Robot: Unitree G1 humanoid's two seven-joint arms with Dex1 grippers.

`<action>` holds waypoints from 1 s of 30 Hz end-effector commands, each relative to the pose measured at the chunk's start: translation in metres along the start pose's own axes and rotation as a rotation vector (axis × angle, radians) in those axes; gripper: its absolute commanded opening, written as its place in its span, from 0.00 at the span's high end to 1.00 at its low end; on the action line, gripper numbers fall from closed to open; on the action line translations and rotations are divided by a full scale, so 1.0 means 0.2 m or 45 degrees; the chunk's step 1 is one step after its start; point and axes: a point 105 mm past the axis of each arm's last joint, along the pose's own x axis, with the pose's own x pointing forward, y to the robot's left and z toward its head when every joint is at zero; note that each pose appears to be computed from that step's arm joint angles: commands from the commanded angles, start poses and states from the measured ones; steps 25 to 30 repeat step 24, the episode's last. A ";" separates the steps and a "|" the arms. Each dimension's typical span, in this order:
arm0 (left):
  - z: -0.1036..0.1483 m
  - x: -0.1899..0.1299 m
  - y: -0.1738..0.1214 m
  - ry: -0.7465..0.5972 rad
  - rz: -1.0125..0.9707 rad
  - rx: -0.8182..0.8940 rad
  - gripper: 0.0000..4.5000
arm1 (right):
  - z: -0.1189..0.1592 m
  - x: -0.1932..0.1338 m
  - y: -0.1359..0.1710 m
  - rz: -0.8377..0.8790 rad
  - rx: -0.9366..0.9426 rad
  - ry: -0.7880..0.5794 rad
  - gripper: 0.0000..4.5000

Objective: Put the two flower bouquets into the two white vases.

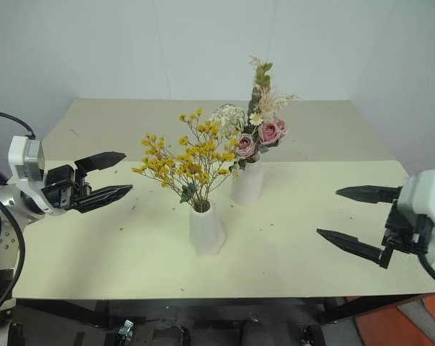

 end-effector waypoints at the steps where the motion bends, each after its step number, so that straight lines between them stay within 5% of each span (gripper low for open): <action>1: 0.06 -0.01 -0.01 -0.004 0.027 0.090 0.01 | 0.04 0.01 -0.02 -0.035 -0.029 -0.011 0.00; 30: 0.16 0.05 0.01 -0.005 -0.076 0.191 0.01 | 0.02 0.03 0.01 -0.030 -0.042 0.031 0.00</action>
